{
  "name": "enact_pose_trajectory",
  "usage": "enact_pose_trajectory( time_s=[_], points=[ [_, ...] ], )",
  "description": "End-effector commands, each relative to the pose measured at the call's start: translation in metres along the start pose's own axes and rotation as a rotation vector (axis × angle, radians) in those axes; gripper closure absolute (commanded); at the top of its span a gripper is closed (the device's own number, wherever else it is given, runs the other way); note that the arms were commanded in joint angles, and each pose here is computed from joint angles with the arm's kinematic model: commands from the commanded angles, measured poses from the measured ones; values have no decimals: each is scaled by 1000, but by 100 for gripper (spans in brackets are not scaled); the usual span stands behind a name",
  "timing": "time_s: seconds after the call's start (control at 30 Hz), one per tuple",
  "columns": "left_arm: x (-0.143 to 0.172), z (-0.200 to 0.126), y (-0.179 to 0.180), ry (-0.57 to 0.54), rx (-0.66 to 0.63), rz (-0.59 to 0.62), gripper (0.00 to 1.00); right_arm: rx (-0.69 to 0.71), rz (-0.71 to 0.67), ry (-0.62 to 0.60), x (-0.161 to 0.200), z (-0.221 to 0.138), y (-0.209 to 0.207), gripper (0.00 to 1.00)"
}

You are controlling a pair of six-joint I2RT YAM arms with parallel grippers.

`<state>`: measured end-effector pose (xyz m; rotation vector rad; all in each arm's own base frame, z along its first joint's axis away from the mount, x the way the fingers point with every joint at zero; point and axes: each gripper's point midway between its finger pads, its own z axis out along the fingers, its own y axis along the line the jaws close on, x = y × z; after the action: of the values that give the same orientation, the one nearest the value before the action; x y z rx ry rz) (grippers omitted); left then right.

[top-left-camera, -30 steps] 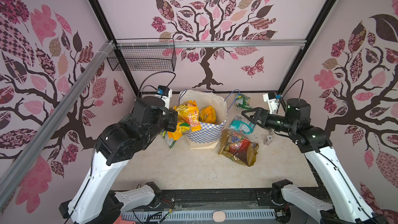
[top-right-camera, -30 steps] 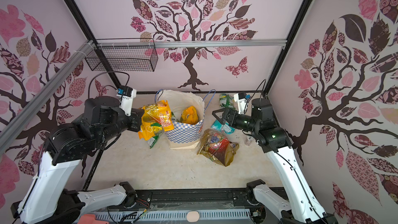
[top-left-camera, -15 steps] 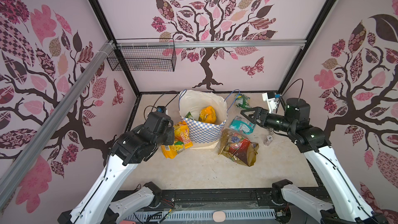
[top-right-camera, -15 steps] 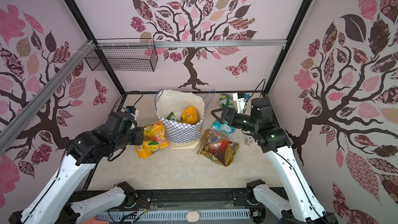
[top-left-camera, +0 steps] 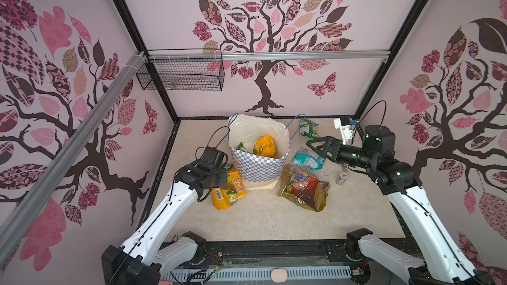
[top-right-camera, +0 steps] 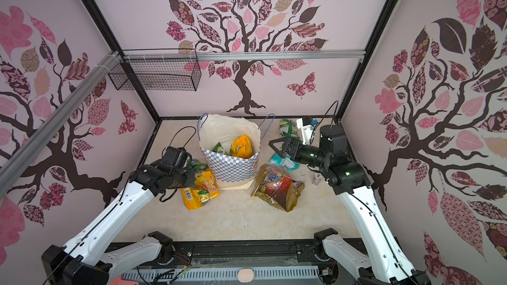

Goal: Take the snacks out of the paper bag
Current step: Place the snack at the middle-left of the table.

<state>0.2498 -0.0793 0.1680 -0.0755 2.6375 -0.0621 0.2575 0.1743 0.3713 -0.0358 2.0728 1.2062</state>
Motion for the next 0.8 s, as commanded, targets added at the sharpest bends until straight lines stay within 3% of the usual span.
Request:
enact_pose_trajectory(
  time_s=[0.0, 0.23, 0.4, 0.63, 0.77],
  points=[
    [-18, 13, -13, -84, 65, -54, 100, -1, -11, -1, 0, -1, 2, 0],
    [2, 57, -9, 1, 38, -101, 100, 9, -20, 0, -1, -1, 1, 0],
    [7, 67, 1, 35, -39, -95, 100, 16, -21, -4, -1, 0, -1, 0],
    [-11, 40, 7, -30, -60, -85, 70, 14, -23, -5, -5, 3, -1, 0],
    [-30, 8, 8, -114, -44, -68, 63, 14, -18, -2, -5, 6, -2, 0]
  ],
)
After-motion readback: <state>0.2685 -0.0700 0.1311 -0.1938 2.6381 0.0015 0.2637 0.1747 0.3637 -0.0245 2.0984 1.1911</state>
